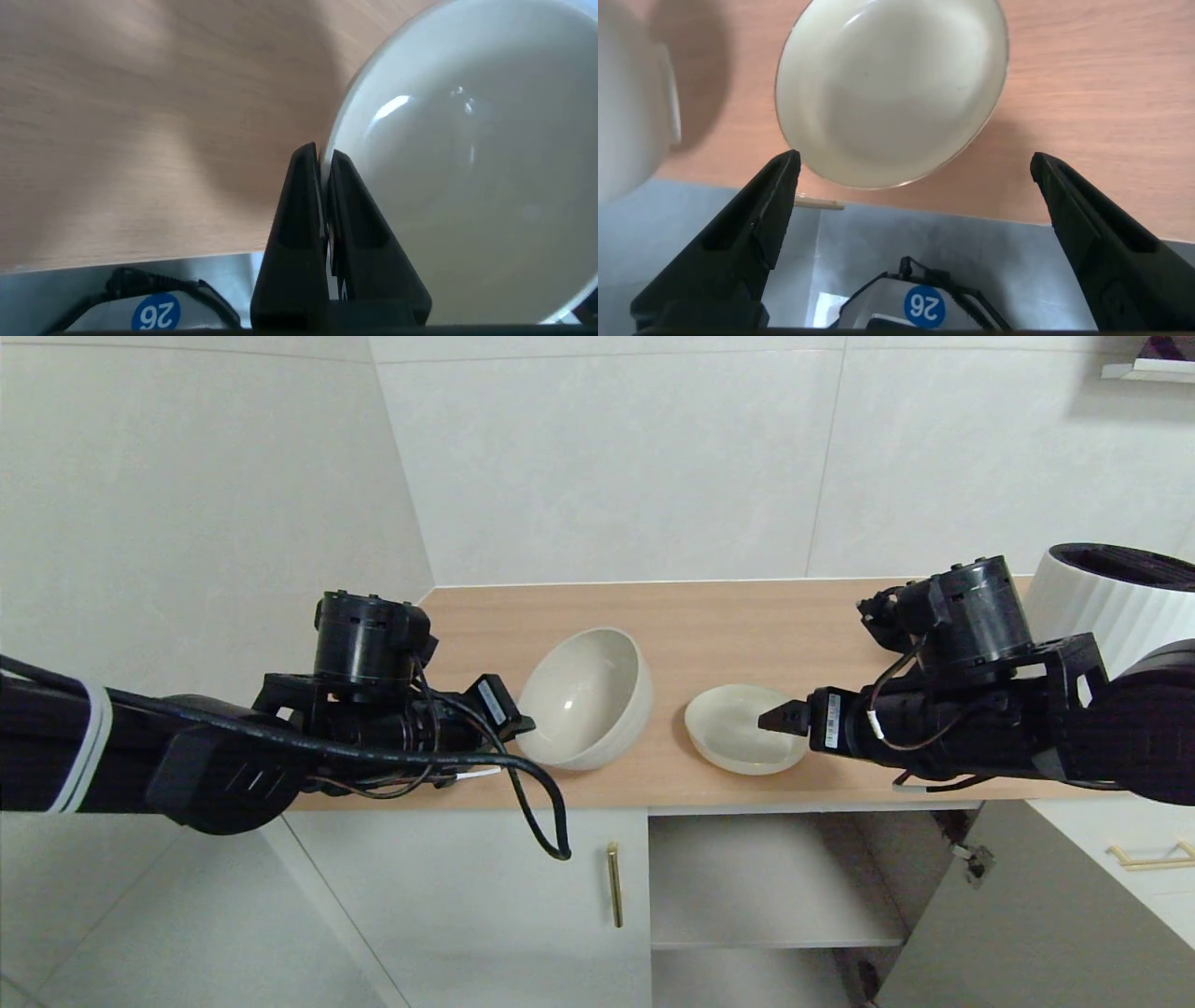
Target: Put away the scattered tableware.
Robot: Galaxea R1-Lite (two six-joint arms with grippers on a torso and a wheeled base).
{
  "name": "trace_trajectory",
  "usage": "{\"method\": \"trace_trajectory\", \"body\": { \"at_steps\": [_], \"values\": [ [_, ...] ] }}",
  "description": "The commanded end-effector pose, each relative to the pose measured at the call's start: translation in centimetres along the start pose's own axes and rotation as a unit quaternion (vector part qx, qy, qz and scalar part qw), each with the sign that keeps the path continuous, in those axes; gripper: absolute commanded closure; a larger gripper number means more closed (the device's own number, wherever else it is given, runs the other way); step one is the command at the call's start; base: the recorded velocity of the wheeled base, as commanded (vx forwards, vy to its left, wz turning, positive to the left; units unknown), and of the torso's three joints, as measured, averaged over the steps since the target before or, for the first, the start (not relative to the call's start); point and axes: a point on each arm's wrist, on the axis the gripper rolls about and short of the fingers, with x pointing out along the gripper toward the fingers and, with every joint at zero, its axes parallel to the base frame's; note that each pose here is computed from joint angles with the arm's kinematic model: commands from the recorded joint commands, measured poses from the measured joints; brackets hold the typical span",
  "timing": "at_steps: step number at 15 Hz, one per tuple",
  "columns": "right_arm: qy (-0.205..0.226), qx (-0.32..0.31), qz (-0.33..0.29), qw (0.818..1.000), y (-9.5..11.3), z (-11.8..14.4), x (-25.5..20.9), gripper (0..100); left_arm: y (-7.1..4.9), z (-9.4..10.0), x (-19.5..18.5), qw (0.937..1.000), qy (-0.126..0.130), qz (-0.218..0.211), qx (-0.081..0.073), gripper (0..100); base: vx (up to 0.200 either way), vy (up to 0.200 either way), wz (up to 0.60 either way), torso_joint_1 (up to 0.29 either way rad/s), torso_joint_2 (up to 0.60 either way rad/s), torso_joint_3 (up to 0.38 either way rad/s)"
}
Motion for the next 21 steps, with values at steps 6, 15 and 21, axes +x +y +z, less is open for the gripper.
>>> {"method": "trace_trajectory", "body": {
  "at_steps": [6,15,21],
  "values": [
    [-0.025,-0.006,-0.095,0.995,0.2,-0.2,3.8,0,-0.2,0.1,-0.5,1.0000,-0.003,-0.004,0.001,100,0.000,0.000,0.00,0.000,0.00,0.000],
    [-0.025,-0.012,-0.132,0.991,0.0,-0.7,5.7,0,-0.3,0.1,-0.6,1.0000,-0.004,-0.004,0.001,100,0.000,0.000,0.00,0.000,0.00,0.000],
    [-0.023,-0.012,-0.134,0.991,0.0,-0.8,5.8,100,-0.3,0.1,-0.6,1.0000,-0.004,-0.004,0.001,100,0.000,0.000,0.00,0.000,0.00,0.000]
  ]
}}
